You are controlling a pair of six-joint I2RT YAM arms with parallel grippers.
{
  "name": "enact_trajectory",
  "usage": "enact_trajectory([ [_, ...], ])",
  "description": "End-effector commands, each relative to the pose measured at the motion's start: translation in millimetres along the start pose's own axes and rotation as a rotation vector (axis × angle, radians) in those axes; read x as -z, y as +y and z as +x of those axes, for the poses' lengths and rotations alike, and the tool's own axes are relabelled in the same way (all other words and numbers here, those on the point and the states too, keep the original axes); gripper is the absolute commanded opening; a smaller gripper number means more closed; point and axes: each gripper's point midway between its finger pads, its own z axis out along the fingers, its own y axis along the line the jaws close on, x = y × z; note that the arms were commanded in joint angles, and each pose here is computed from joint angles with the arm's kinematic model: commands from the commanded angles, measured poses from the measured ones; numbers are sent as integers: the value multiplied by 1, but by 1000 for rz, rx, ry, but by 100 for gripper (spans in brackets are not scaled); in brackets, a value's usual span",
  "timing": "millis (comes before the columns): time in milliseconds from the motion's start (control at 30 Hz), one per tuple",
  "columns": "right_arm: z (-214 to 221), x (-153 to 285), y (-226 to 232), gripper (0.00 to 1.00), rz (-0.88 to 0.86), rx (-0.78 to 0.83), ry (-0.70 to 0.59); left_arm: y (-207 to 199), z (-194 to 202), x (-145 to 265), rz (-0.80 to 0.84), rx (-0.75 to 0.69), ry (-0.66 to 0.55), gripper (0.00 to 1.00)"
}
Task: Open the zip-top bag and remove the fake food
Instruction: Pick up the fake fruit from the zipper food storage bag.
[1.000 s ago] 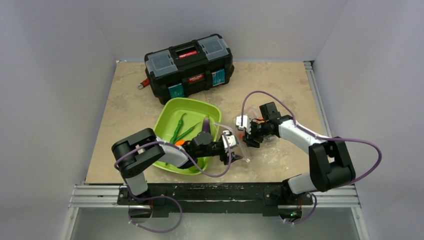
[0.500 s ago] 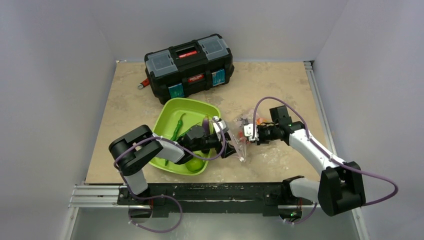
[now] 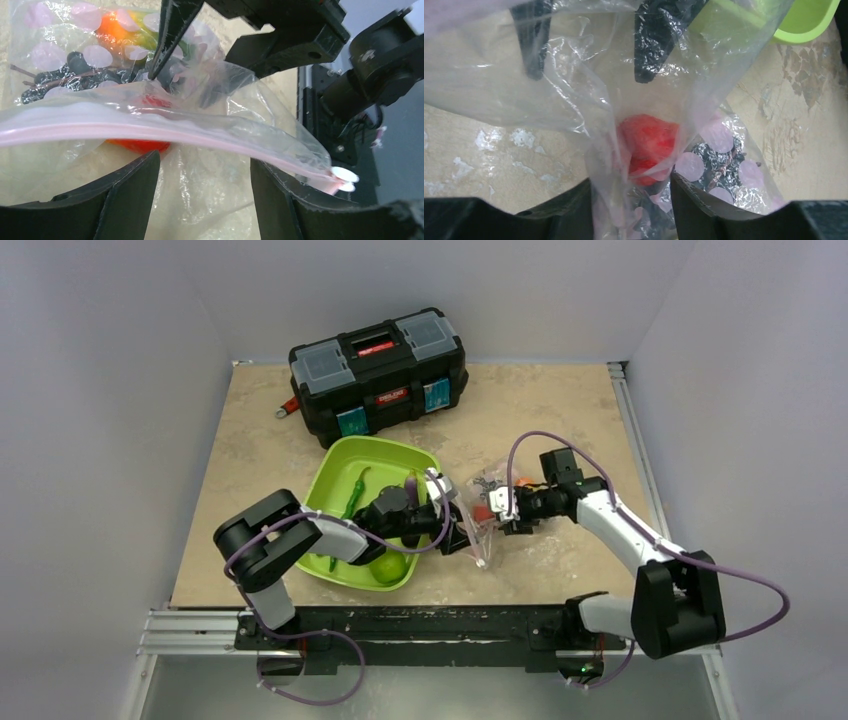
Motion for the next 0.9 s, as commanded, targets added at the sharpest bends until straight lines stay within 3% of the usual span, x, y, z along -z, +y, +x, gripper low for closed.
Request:
enact_trajectory([
  [0, -2, 11, -34, 53, 87, -1, 38, 1, -27, -9, 18, -139, 4, 65],
  [167, 20, 14, -34, 53, 21, -9, 118, 22, -24, -19, -64, -211, 48, 63],
  [467, 30, -8, -26, 18, -77, -168, 76, 47, -21, -33, -198, -286, 43, 54],
  [600, 36, -13, -23, 14, -101, -265, 78, 48, -15, -36, -198, -381, 1, 51],
  [700, 32, -11, -22, 16, -118, -301, 58, 49, -14, -39, -204, -475, -31, 51],
  [767, 28, -8, -23, 26, -138, -317, 53, 52, -16, -40, -217, -502, -37, 51],
  [867, 28, -7, -29, 48, -121, -315, 59, 54, -17, -43, -221, -523, -19, 43],
])
